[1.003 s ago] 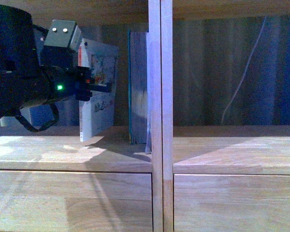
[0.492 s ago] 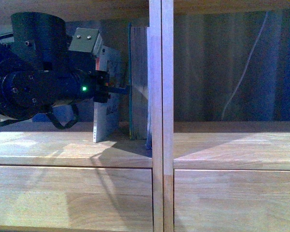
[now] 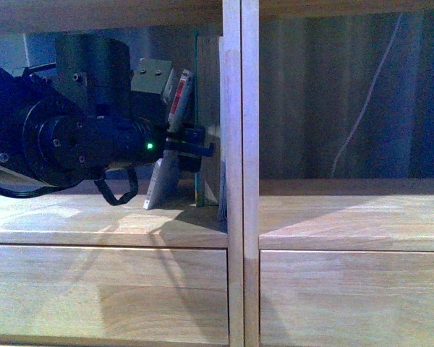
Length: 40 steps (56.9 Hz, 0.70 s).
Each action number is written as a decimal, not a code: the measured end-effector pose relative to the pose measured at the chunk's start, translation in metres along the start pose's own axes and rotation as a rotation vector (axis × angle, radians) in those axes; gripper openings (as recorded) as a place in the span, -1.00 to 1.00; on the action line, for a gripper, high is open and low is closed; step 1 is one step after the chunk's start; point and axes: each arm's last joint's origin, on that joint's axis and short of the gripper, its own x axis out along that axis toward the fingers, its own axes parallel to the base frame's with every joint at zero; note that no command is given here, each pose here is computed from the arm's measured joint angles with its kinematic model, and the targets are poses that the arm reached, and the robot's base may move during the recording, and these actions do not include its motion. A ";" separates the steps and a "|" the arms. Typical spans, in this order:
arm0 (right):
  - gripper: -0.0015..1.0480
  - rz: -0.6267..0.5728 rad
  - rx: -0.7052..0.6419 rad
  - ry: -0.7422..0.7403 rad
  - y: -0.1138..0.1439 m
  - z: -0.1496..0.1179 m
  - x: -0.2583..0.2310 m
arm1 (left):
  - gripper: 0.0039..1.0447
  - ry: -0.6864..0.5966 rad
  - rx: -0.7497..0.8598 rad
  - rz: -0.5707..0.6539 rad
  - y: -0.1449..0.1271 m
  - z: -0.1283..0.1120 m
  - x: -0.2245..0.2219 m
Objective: Organize books on shelf
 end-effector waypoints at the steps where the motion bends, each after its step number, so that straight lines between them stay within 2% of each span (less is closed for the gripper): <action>1: -0.94 0.000 0.000 0.000 0.000 0.000 0.000 | 0.52 0.005 -0.003 0.000 0.000 -0.001 -0.001; 9: -0.94 0.000 0.000 0.000 0.000 0.000 0.000 | 0.89 0.041 -0.036 -0.008 0.000 -0.004 -0.010; 24: -0.94 0.000 0.000 0.000 0.000 0.000 0.000 | 0.86 0.061 -0.132 -0.093 -0.003 0.005 -0.044; 40: -0.94 0.000 0.000 0.000 0.000 0.000 0.000 | 0.86 0.035 -0.165 -0.130 0.002 0.024 -0.112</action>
